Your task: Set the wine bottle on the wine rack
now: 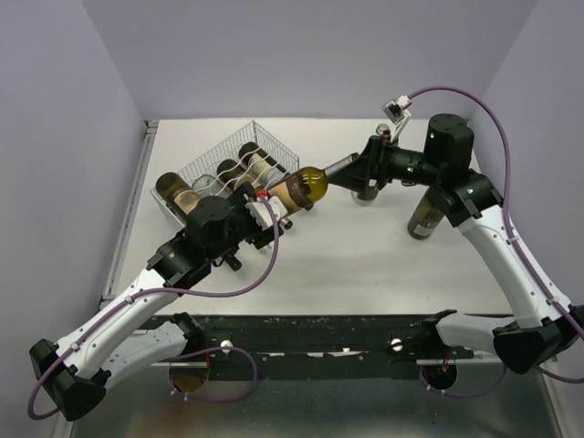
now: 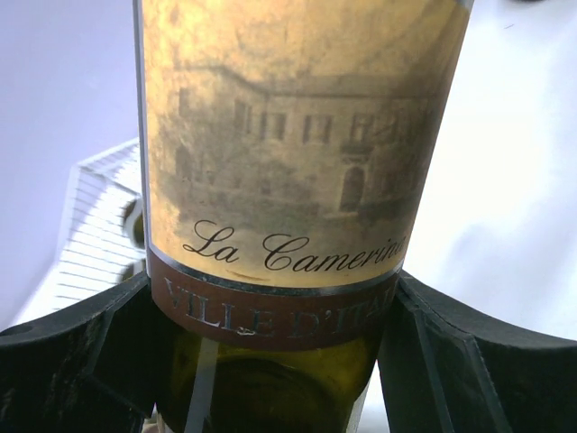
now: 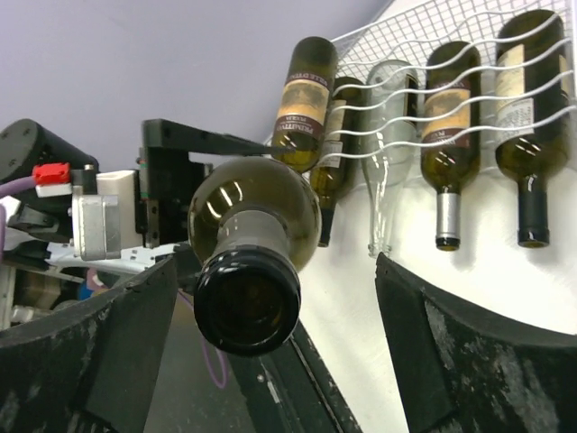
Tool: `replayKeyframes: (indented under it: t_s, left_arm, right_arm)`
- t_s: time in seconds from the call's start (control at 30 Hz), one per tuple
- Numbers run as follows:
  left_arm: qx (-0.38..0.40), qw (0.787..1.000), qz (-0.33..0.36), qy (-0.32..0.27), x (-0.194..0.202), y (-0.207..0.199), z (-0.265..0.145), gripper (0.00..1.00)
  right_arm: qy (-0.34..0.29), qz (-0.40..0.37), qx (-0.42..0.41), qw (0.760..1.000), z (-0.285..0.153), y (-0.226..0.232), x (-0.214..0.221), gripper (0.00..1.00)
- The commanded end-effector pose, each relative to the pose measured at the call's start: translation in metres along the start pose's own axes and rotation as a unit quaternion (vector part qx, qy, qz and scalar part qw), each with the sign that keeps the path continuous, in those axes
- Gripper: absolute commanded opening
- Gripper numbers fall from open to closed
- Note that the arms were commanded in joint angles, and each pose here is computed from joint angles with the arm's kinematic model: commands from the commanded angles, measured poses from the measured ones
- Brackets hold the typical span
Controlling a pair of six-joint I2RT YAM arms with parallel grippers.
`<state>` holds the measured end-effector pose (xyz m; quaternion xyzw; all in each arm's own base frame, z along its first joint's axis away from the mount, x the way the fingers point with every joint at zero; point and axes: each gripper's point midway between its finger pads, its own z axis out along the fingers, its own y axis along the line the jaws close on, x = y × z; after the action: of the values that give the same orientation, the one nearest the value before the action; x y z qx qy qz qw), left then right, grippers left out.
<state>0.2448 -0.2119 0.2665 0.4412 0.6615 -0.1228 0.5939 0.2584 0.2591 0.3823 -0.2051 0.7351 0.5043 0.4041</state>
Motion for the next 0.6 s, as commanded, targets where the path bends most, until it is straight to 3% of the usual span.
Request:
replayKeyframes:
  t_s: [0.0,0.23,0.37,0.57]
  left_arm:
    - [-0.095,0.984,0.137,-0.056,-0.042,0.048,-0.015,0.00]
    - [-0.134,0.965,0.224,-0.028,-0.030,0.064,-0.017,0.00]
    - [-0.135,0.957,0.255,-0.028,-0.032,0.066,-0.018,0.00]
    - [-0.064,0.936,0.343,-0.040,-0.032,0.043,-0.014,0.00]
  right_arm:
    - [-0.019,-0.035,0.038,0.998,-0.015,0.003,-0.012,0.98]
    - [-0.028,-0.062,-0.023,0.997,-0.031,0.047,-0.027,0.98]
    - [-0.025,-0.067,-0.004,0.997,-0.033,0.043,-0.027,0.98]
    - [0.067,-0.047,0.023,0.996,-0.021,0.009,0.009,0.98]
